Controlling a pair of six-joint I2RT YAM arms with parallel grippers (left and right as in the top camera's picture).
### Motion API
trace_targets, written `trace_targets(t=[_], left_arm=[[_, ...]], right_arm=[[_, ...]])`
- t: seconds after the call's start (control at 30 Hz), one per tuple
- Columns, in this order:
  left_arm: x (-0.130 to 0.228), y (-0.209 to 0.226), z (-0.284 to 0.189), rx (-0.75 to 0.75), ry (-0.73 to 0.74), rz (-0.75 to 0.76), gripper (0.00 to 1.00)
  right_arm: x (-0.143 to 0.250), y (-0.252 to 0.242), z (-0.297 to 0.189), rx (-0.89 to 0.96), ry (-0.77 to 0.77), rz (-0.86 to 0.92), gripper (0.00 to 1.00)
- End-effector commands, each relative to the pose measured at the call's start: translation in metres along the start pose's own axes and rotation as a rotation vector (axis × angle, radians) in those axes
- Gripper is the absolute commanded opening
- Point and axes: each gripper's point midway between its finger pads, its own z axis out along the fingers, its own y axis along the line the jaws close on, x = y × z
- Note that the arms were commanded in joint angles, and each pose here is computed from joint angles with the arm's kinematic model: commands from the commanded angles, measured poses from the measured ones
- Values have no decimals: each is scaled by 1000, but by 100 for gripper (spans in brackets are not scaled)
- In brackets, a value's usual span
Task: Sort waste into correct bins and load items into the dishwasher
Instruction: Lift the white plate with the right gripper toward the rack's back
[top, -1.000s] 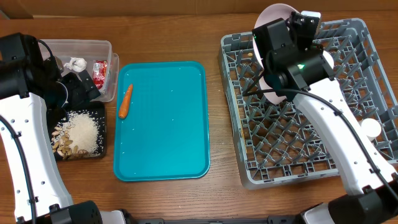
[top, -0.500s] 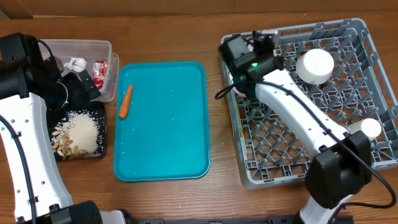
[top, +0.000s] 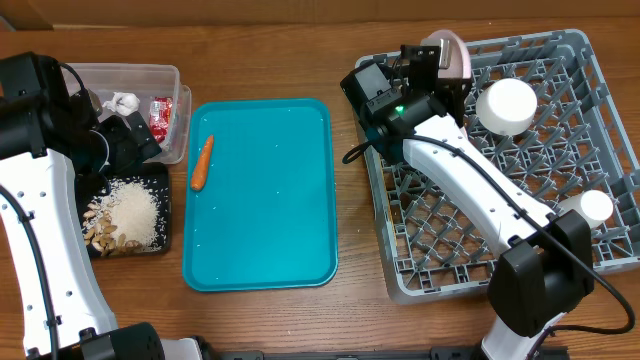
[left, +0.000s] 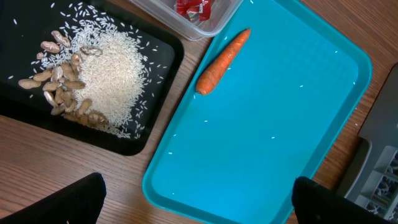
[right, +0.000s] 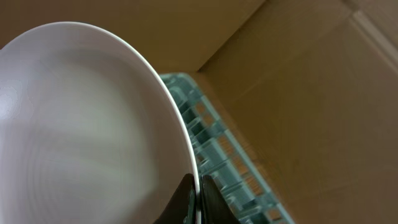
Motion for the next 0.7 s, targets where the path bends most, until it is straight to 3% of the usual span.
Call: trace_targets(t=[0.0,0.27,0.67], left_arm=[[0,0,3,0,6,12,98],[0,0,3,-1,8,12,98],[0,0,3,0,7,12,98]], right_arm=[[-19,-24,-4,117,-82,49,4],[12,31,-7,-206,105,45,4],[-12,18,-4,-108,2,-2,4]])
